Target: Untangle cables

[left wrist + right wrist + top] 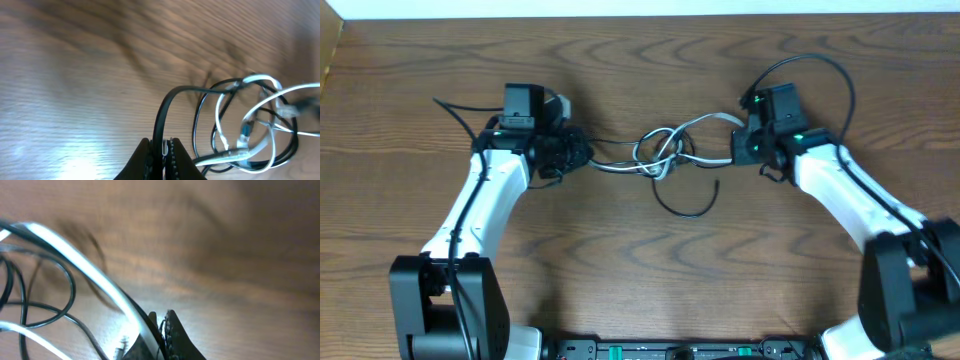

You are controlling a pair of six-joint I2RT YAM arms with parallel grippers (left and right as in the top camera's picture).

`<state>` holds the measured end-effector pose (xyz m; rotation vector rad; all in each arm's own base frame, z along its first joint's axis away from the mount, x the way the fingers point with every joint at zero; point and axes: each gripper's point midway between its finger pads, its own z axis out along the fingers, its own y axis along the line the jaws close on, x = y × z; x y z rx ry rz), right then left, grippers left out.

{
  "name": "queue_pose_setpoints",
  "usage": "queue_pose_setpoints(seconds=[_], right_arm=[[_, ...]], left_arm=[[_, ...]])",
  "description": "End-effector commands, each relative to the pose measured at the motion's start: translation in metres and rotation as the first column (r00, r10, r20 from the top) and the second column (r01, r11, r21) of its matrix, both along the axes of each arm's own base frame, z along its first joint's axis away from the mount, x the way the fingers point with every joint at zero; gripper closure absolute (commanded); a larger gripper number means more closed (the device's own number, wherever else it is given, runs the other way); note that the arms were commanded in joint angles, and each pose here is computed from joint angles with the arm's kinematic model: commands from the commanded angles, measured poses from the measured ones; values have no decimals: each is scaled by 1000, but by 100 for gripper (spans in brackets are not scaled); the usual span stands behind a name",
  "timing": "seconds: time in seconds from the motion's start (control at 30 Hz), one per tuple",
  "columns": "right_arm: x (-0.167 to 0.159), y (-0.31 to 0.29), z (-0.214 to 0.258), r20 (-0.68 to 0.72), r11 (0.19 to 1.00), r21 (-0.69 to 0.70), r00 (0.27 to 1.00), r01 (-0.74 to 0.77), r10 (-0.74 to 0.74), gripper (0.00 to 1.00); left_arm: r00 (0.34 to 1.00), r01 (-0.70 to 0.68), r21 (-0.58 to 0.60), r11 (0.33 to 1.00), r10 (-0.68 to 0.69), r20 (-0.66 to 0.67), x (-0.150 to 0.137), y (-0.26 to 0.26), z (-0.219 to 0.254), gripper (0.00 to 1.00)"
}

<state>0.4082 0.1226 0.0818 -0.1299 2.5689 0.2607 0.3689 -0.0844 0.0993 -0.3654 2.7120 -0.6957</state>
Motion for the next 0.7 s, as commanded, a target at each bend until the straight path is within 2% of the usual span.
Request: queue_pose_setpoints(seconds=[0.0,0.13,0.23,0.33,0.43,0.47,0.53,0.67], right_arm=[[14,-18,56,172,999,-14,984,51,-48,99],[20,-21,107,320,998,24,945,65,-69,99],[22,-38,139,402,987,48,901,155,-161,99],[20,-58,156,445,971,45,865,236,-231,99],[18,-68,154,435,964,34,865,263,-251,99],[17,-71,151,423,963,27,869,269,-255,95],[13,-78,140,385,959,9,884,283,-265,70],[6,-81,119,312,957,-26,912,287,-265,67]], left_arm=[[999,-36,60,998,36,5,2,20,0,92],[999,-44,60,997,45,-8,0,24,-1,92],[999,-45,61,997,46,-15,-2,24,-2,92],[999,-45,61,997,46,-22,-3,24,-3,92],[999,-33,32,999,34,-29,-5,19,-1,92],[999,-15,-9,1000,15,-29,-6,12,2,92],[999,42,-101,994,-43,-10,-8,-4,11,92],[989,143,-227,963,-132,61,-7,-27,29,92]])
